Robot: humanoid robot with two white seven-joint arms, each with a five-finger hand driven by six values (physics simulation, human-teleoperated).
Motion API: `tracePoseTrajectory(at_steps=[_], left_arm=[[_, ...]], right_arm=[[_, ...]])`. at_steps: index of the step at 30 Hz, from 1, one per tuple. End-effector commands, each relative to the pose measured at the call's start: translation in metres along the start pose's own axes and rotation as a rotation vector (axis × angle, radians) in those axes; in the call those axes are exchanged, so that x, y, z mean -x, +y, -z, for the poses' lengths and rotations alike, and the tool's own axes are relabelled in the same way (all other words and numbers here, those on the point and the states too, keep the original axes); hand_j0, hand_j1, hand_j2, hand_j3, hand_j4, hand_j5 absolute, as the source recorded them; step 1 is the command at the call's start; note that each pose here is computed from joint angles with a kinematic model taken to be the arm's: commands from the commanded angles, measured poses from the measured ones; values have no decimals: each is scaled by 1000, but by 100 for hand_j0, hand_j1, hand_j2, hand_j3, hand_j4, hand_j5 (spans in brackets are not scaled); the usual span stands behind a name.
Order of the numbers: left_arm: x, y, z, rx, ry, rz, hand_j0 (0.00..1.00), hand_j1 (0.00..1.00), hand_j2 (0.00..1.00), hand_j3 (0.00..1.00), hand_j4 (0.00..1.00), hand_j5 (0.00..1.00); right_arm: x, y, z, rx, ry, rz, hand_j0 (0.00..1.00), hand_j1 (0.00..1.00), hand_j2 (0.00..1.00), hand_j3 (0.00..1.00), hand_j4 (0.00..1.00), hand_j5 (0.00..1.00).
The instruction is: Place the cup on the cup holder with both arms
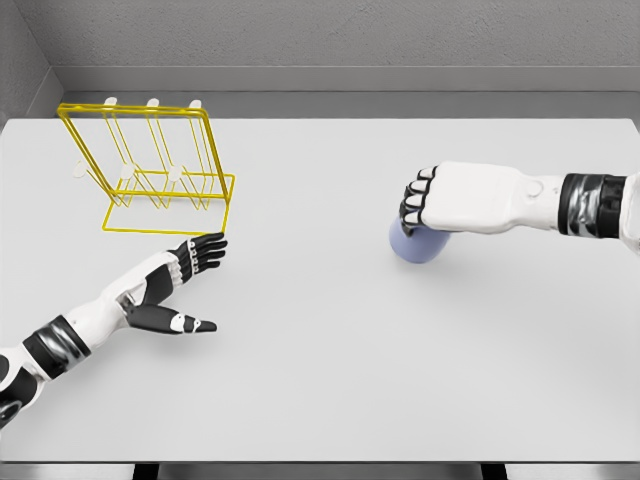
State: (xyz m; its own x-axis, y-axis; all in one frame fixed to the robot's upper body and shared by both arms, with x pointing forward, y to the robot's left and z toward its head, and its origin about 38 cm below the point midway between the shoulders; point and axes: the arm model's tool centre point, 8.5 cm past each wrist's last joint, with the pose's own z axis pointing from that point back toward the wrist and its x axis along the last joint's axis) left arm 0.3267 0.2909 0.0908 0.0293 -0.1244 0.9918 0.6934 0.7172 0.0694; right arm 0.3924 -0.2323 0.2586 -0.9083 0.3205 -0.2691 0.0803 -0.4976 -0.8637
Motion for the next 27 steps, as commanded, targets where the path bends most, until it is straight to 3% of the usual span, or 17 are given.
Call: tracePoseTrajectory(at_steps=[1,9,27], left_arm=[[-1,0,0,-1,-2,-2,100,100,100,100,100,100],[-1,1,0,-1,-1,-1,100,100,100,100,100,100],[-3,2,1,-1,-6,4,100,100,100,100,100,100]], right_arm=[[-5,-5,12,26,-21,2,55,55,55,55,55,55],[-26,-18,50,40,-115,-11,53,53,53,53,53,53],[-55,-49,96,108,-239,-53,53,53,53,53,53,53]])
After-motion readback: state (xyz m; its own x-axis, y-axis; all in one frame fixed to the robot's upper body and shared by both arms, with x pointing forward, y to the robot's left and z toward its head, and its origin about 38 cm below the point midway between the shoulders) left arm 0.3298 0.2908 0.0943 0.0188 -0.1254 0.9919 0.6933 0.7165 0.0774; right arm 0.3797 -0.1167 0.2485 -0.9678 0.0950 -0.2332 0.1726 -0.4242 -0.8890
